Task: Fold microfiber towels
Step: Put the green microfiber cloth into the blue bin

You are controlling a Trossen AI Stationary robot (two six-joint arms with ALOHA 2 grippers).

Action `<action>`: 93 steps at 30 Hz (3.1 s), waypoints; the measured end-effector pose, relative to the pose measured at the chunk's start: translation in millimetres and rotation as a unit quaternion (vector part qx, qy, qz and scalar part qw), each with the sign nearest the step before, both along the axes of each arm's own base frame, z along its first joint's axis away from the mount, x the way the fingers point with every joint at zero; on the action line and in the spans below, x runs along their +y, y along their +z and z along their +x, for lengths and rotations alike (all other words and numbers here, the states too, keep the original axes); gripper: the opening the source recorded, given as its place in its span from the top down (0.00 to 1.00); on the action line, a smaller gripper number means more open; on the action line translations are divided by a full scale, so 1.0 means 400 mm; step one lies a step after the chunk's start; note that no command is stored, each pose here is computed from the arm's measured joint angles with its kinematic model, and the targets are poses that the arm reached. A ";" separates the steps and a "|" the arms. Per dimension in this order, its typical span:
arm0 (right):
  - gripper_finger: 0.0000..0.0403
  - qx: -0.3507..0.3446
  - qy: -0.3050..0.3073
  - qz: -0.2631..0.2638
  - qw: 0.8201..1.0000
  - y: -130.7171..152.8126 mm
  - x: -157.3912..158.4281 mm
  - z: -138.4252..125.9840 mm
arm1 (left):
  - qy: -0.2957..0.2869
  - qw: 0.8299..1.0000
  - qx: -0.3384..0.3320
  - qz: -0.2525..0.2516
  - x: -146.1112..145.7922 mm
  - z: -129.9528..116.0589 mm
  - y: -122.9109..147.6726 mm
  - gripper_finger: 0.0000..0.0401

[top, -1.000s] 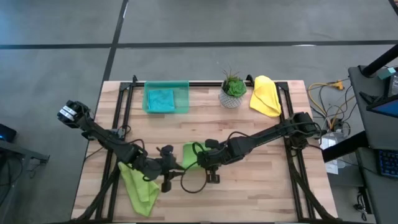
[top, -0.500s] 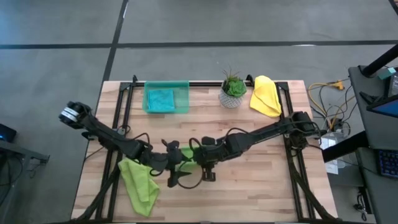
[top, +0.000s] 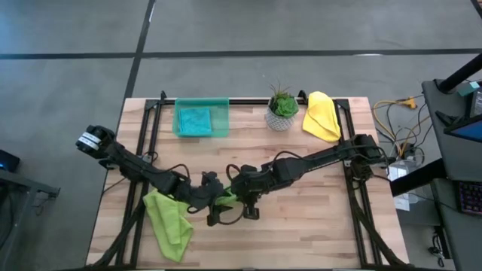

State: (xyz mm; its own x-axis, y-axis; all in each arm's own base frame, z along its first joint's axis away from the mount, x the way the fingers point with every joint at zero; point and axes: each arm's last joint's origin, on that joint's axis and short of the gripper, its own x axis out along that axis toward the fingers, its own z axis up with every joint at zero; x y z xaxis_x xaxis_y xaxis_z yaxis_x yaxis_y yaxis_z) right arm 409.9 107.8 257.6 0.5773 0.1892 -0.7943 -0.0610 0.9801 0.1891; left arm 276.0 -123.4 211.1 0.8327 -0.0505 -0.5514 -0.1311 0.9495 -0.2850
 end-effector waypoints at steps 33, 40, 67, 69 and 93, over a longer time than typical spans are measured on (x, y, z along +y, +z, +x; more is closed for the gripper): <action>0.74 -0.021 -0.018 -0.092 0.995 0.172 -0.108 -0.191 | 0.019 0.994 0.105 0.025 0.122 -0.082 0.234 1.00; 0.72 -0.063 -0.050 -0.069 0.994 0.134 -0.140 -0.345 | 0.069 0.993 0.083 0.039 0.228 -0.168 0.376 1.00; 0.78 -0.216 -0.218 0.018 0.952 0.060 -0.201 -0.428 | 0.001 0.913 0.237 0.332 0.789 -0.241 0.440 1.00; 0.78 -0.222 -0.228 0.020 0.948 0.068 -0.211 -0.421 | 0.029 0.896 0.247 0.367 0.859 -0.249 0.430 1.00; 0.80 -0.203 -0.272 0.064 0.938 0.134 -0.222 -0.422 | -0.061 0.908 0.316 0.269 0.956 -0.221 0.139 1.00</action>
